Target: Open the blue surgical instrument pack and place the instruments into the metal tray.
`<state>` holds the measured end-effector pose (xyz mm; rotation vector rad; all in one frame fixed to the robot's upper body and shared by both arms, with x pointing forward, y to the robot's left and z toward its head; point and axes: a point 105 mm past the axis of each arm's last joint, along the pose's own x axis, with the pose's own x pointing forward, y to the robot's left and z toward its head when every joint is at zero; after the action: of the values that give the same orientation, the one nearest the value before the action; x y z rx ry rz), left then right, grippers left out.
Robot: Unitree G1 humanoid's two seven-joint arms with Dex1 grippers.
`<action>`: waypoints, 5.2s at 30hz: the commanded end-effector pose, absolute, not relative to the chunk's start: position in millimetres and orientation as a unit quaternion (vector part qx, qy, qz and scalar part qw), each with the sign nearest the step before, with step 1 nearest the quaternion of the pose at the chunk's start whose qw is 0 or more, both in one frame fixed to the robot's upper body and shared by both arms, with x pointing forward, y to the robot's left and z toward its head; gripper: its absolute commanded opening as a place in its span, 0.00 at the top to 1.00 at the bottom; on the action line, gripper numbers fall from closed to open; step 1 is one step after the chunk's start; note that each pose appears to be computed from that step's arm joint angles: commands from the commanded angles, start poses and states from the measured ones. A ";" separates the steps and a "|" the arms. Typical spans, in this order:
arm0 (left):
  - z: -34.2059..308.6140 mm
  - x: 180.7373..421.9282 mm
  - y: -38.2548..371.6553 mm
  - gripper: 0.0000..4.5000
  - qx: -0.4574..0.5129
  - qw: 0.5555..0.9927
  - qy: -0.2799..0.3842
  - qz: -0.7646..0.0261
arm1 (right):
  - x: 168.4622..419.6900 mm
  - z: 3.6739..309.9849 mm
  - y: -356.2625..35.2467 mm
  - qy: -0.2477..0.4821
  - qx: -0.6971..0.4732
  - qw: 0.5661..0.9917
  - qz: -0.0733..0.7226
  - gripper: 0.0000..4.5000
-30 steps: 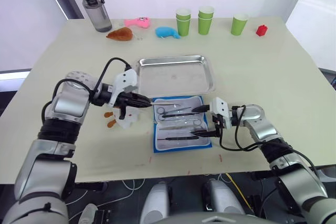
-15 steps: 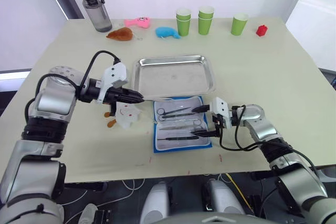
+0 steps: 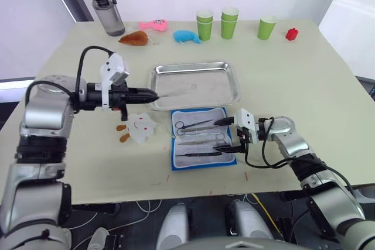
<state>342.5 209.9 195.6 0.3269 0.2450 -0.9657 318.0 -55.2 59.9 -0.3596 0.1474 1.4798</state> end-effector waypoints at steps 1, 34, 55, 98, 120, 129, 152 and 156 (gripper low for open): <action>203.6 351.9 212.2 0.98 0.149 0.907 0.079 -0.386 | 303.4 12.0 -70.9 0.168 -0.164 0.710 0.664 0.00; 138.1 389.9 178.1 0.98 -0.034 0.992 0.120 0.031 | 304.2 13.3 -66.7 0.165 -0.165 0.704 0.670 0.00; 139.4 391.8 174.9 0.02 -0.038 0.992 0.115 0.046 | 305.3 14.2 -67.7 0.163 -0.165 0.708 0.667 0.00; 203.1 289.2 226.1 0.02 0.278 0.701 0.113 -0.647 | 305.5 13.9 -69.3 0.162 -0.158 0.716 0.660 0.00; 173.4 315.7 195.8 0.02 0.282 0.728 0.044 -0.623 | 305.1 13.1 -68.9 0.161 -0.154 0.721 0.656 0.00; 144.9 327.2 178.6 0.41 0.262 0.754 0.058 -0.599 | 307.4 14.3 -69.1 0.162 -0.158 0.721 0.655 0.00; 114.4 355.4 158.7 0.41 0.273 0.753 0.086 -0.593 | 308.0 15.5 -66.1 0.156 -0.158 0.723 0.654 0.00; 108.9 354.1 154.1 0.41 0.272 0.743 0.090 -0.605 | 308.5 16.1 -66.9 0.156 -0.158 0.724 0.653 0.00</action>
<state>351.9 155.3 102.1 0.5713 0.2237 -1.3185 318.4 -50.2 60.9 -0.3479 0.1285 1.4784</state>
